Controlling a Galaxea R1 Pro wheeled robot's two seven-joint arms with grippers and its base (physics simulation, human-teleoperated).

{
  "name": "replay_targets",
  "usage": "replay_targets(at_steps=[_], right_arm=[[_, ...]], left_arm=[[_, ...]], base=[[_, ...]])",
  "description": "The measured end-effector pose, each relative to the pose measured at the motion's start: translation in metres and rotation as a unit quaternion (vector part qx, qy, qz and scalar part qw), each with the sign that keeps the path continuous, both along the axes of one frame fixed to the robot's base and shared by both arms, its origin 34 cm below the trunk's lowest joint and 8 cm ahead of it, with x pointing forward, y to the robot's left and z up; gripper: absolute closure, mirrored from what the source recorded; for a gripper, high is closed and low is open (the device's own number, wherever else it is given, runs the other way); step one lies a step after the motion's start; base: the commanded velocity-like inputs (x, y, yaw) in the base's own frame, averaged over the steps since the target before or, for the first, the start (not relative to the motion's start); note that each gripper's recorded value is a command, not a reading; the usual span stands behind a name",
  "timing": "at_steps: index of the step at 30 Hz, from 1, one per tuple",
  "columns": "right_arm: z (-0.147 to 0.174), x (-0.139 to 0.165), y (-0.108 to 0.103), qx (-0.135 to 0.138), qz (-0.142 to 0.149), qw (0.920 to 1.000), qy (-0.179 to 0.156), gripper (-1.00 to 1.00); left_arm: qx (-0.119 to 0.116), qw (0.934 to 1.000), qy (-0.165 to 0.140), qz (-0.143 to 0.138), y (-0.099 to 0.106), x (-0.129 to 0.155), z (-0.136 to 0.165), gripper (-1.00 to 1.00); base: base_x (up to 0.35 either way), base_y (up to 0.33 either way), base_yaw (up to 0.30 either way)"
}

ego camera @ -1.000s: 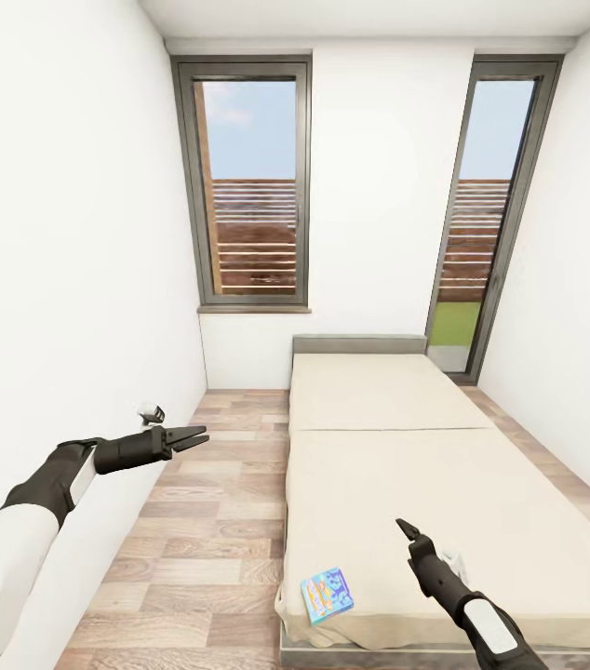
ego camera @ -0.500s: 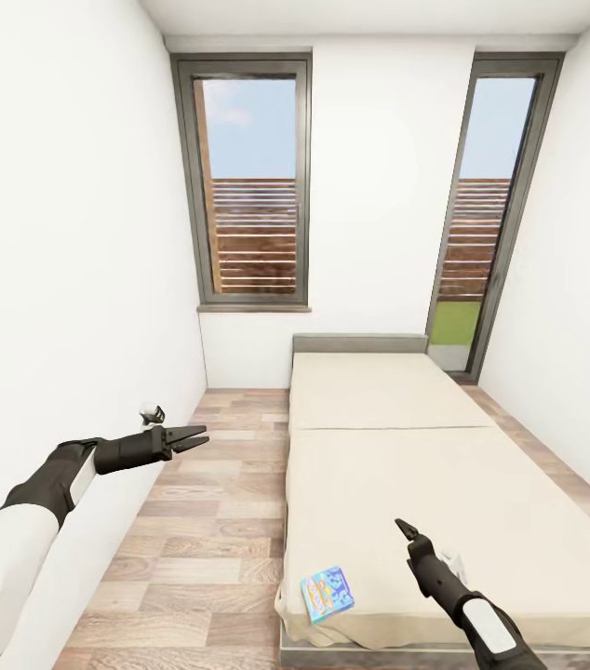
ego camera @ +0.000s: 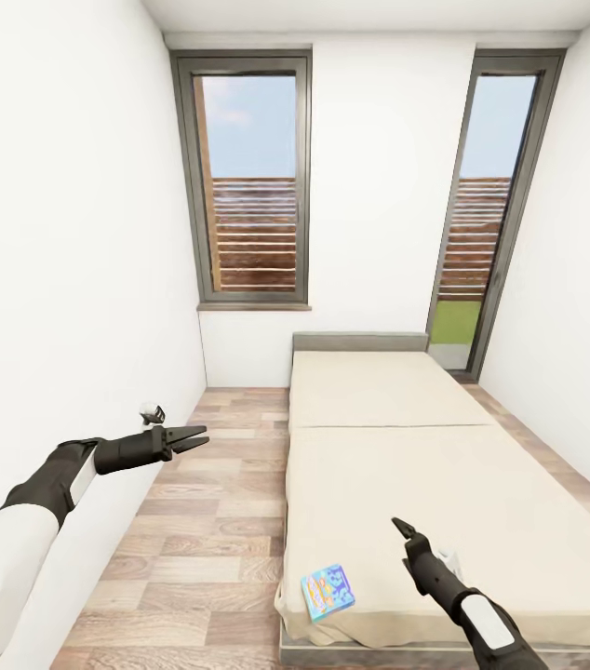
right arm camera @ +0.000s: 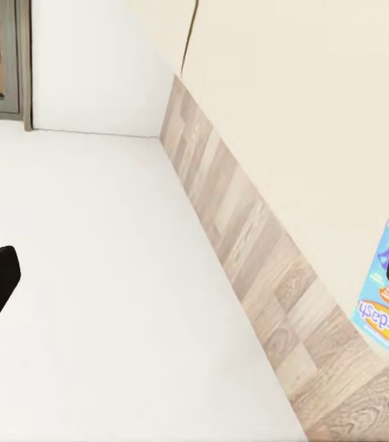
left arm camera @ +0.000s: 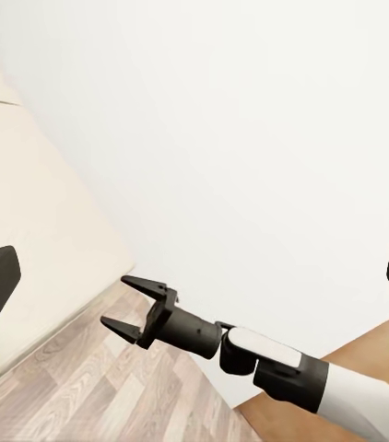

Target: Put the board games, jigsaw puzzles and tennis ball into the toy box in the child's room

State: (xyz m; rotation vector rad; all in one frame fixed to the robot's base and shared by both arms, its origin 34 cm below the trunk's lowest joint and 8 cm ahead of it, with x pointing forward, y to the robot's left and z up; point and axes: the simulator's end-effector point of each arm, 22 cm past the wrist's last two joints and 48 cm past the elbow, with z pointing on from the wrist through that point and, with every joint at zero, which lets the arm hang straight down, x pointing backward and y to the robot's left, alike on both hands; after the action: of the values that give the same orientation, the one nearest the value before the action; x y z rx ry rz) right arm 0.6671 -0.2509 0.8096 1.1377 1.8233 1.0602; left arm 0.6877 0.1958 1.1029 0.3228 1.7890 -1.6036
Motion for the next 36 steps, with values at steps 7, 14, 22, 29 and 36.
replay_targets(at_steps=[7,14,22,29,36], right_arm=[[-0.007,0.002,0.004,0.004,0.005,1.0000,0.000,-1.00],[-0.020,0.002,0.011,0.003,0.008,0.9999,0.013,-1.00],[-0.034,-0.003,0.015,0.034,0.023,0.9987,0.030,-1.00],[-0.039,-0.008,0.030,0.090,0.033,0.9948,0.035,-1.00],[-0.054,-0.013,0.029,0.098,0.032,0.9939,0.041,-1.00]], left_arm=[[0.000,1.0000,0.000,0.000,0.000,0.001,-0.009,-1.00],[0.000,1.0000,0.000,0.000,0.000,0.002,-0.018,-1.00],[0.001,1.0000,0.001,0.000,0.000,0.004,-0.028,-1.00],[-0.003,1.0000,0.001,-0.007,-0.010,0.003,-0.038,-1.00],[-0.004,1.0000,0.001,-0.008,-0.011,0.003,-0.048,-1.00]], base=[[0.000,0.000,0.000],[0.000,0.000,0.000],[0.000,0.000,0.000],[0.000,0.000,0.000],[0.000,0.000,0.000]])
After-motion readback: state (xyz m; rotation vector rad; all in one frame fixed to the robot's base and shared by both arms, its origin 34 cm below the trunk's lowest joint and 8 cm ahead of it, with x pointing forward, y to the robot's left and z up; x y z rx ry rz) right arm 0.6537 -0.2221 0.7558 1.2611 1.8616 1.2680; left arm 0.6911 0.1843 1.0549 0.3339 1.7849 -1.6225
